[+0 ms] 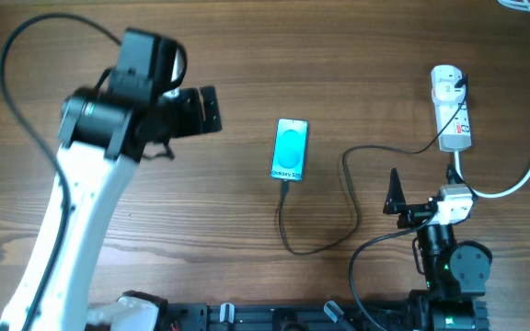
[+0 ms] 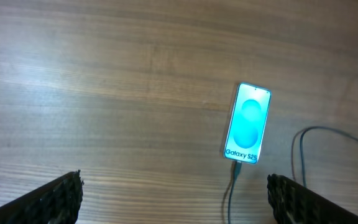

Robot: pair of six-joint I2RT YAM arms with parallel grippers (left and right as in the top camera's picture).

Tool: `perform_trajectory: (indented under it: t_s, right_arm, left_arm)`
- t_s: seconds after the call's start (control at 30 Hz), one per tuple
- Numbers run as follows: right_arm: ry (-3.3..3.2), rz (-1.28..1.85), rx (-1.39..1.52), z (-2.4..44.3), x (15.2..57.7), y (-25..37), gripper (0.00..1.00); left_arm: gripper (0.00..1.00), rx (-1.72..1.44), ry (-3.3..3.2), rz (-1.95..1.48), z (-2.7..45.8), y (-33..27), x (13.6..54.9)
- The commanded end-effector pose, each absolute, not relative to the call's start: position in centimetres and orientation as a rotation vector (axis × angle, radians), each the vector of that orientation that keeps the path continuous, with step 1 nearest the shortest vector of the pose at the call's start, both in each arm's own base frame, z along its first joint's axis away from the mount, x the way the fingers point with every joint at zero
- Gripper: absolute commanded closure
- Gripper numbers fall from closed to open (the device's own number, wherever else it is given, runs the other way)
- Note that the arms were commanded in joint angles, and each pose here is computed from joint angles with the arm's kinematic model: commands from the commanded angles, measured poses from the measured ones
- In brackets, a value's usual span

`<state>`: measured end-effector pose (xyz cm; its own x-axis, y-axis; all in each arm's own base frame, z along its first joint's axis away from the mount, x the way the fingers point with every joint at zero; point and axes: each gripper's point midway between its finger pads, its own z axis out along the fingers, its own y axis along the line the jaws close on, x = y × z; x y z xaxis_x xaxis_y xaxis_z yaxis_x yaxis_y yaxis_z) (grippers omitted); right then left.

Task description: Plug charger to phone and switch on socket

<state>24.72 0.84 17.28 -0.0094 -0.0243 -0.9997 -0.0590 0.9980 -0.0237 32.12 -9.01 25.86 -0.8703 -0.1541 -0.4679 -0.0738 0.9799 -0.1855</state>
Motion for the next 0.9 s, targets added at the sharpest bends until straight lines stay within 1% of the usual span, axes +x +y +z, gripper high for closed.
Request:
perform_trajectory:
  t_s: [0.0,0.17,0.33,0.43,0.63,0.77,0.87]
  right_arm:
    - [1.567,0.009,-0.068,17.5,24.7,0.7,0.00]
    - [1.567,0.009,-0.068,17.5,24.7,0.7,0.00]
    - [1.567,0.009,-0.068,17.5,24.7,0.7,0.00]
    - [1.567,0.009,-0.068,17.5,24.7,0.7,0.00]
    - [1.567,0.009,-0.068,17.5,24.7,0.7,0.00]
    - [1.567,0.008,-0.068,17.5,24.7,0.7,0.00]
    - [1.567,0.008,-0.068,17.5,24.7,0.7,0.00]
  left_arm:
    - [0.00,-0.170,2.570,-0.204,24.9,-7.7,29.8]
    - [0.00,-0.283,2.590,-0.159,20.8,-4.2,25.8]
    - [0.00,-0.408,2.536,-0.118,19.8,-1.1,23.2]
    - [0.00,-0.409,2.508,-0.140,18.7,-1.0,21.9]
    - [0.00,-0.339,2.292,-0.258,16.6,-2.1,23.2]
    - [0.00,-0.184,2.194,-0.290,15.4,-3.1,23.3]
    - [0.00,-0.166,2.109,-0.288,14.9,-3.0,23.0]
